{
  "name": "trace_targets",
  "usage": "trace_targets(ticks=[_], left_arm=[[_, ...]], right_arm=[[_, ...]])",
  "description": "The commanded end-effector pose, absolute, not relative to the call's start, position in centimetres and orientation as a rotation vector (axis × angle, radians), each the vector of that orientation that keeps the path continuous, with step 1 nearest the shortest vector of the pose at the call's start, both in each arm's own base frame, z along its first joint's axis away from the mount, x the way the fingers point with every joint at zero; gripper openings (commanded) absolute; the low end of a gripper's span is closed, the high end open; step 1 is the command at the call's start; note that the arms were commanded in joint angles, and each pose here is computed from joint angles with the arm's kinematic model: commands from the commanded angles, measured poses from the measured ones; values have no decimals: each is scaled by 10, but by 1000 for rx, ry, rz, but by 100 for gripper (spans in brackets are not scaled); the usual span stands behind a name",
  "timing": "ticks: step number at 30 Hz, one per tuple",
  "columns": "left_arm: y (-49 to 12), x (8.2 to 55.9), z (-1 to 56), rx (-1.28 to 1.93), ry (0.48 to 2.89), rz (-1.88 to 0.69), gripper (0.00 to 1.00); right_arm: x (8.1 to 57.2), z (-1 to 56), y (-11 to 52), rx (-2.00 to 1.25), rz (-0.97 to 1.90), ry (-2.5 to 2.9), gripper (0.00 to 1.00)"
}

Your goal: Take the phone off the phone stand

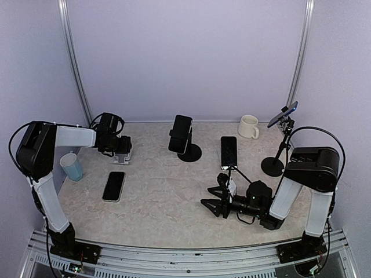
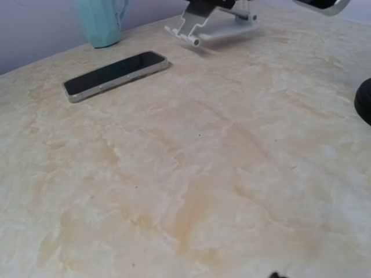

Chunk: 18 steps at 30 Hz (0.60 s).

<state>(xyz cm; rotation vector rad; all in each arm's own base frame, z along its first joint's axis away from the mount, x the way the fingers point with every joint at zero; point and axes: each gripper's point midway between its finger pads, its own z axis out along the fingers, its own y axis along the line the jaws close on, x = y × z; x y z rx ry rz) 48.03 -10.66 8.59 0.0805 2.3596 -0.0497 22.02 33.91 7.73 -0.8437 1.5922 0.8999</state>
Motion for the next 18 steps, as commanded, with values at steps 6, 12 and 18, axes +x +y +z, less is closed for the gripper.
trace_targets(ticks=[6,12,18], left_arm=[[-104,491,80,96,2352,-54,48],[-85,493,68,56,2388,-38,62],[-88,490,79,48,2388,-73,98]], right_arm=[[224,80,341,-841,911,1569,62],[222,80,342,-850,918,1565,62],[217,81,345,-879,942,1555,65]])
